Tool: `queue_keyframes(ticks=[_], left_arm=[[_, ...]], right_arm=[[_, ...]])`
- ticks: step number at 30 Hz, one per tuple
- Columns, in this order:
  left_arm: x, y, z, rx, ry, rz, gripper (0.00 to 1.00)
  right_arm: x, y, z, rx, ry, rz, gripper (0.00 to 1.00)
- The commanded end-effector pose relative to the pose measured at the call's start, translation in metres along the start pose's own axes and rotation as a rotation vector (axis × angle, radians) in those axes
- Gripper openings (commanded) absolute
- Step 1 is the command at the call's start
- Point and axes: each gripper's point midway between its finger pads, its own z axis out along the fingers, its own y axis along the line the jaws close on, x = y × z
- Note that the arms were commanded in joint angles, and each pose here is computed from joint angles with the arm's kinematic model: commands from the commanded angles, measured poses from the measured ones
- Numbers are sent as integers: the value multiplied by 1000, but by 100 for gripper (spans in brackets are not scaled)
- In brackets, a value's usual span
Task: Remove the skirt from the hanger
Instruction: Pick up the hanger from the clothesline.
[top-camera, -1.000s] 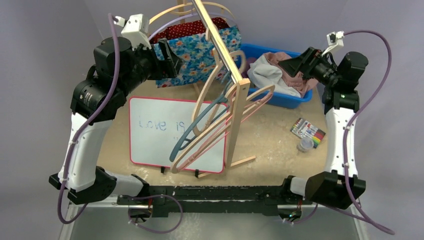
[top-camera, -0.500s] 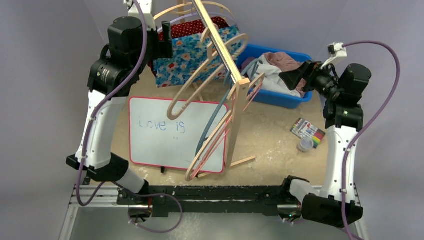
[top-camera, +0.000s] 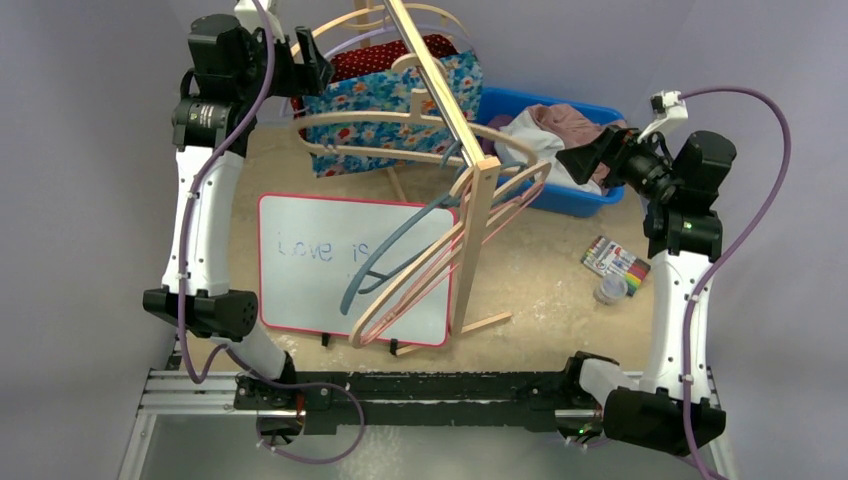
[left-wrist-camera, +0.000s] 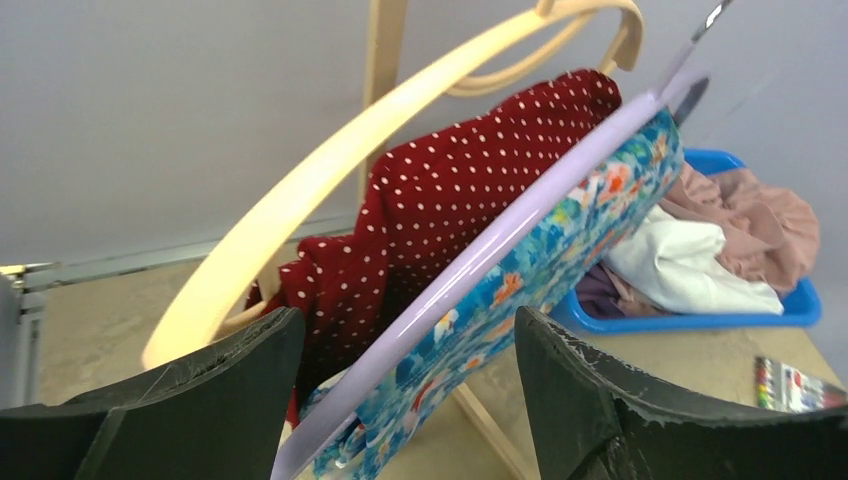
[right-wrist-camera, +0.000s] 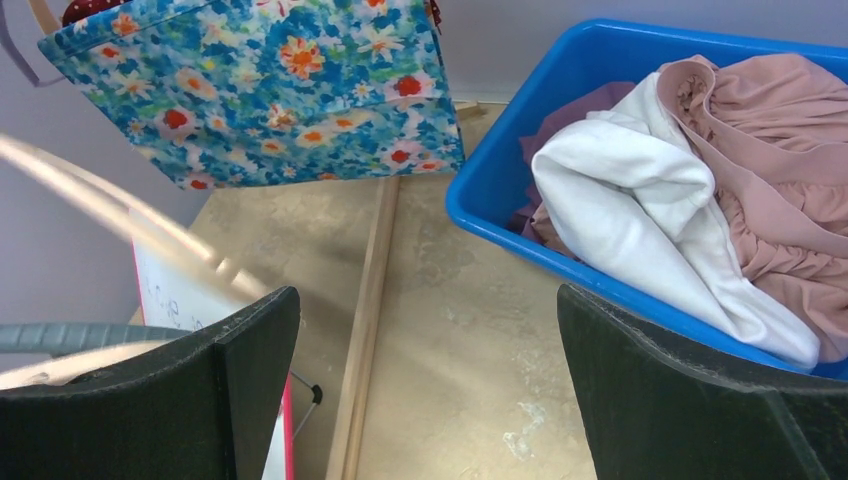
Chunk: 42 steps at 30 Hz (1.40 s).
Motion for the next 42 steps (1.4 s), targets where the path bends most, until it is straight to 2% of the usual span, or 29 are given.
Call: queue_keyframes(ticks=[1, 8, 11, 15, 20, 23, 26, 28, 30, 32, 42], left_arm=[[-15, -19, -3, 148, -60, 9, 75], [5, -38, -7, 264, -63, -71, 66], [15, -38, -6, 278, -45, -67, 57], [19, -45, -5, 323, -40, -64, 39], [15, -55, -3, 401, -54, -43, 35], [13, -56, 0, 409, -54, -49, 22], [6, -62, -6, 436, -76, -37, 16], [-1, -66, -14, 455, -96, -21, 7], [-8, -69, -19, 464, -116, -14, 3], [-14, -74, -23, 485, -134, -13, 0], [-44, -84, -22, 536, -215, -67, 0]], right_arm=[[-9, 11, -2, -47, -35, -51, 99], [-10, 11, -1, -53, -40, -48, 99], [-10, 11, -1, -52, -39, -46, 99], [-9, 10, 1, -53, -37, -40, 99], [-8, 9, 1, -50, -37, -38, 99], [-8, 8, 1, -46, -36, -39, 99], [-7, 8, 1, -45, -34, -41, 99], [-7, 8, 1, -46, -34, -41, 99], [-8, 7, 2, -48, -33, -40, 99], [-9, 7, 3, -47, -33, -39, 99], [-9, 4, 3, -31, -40, -34, 99]])
